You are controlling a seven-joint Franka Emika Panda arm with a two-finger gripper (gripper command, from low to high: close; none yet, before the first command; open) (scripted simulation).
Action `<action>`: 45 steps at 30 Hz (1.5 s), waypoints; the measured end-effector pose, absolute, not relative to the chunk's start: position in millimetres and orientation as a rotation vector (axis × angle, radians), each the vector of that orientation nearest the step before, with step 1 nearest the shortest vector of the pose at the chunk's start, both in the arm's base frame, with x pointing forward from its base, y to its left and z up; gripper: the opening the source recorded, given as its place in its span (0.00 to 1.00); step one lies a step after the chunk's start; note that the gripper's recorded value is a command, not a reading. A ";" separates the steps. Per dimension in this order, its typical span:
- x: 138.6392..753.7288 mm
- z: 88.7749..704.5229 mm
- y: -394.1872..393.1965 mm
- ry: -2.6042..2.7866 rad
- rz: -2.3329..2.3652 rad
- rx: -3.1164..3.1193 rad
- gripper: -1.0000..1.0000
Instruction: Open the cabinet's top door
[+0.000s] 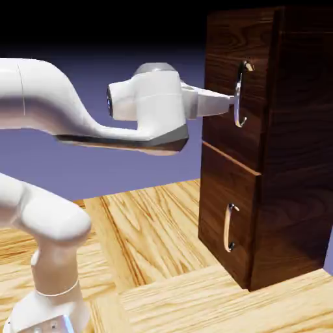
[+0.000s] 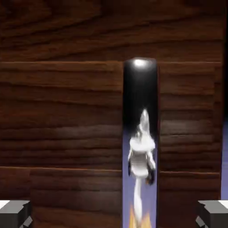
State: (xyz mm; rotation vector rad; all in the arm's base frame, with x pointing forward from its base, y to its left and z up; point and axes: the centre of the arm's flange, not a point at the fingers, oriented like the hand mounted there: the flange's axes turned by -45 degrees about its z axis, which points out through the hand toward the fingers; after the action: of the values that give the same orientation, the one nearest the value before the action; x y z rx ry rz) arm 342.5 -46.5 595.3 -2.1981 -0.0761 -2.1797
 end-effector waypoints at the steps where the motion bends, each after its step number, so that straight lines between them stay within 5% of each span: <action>1: 342.9 594.9 -50.6 -0.074 -2.187 -2.187 0.50; 6: 385.4 595.1 -48.3 -0.073 -2.186 -2.187 0.50; 7: 392.7 594.9 -47.3 -0.075 -2.187 -2.187 0.00; 45: 270.8 594.9 81.9 0.743 -2.459 -2.458 0.00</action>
State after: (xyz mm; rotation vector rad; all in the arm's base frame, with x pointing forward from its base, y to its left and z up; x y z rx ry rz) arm 270.8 81.9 594.9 -2.4576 0.7426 -2.4587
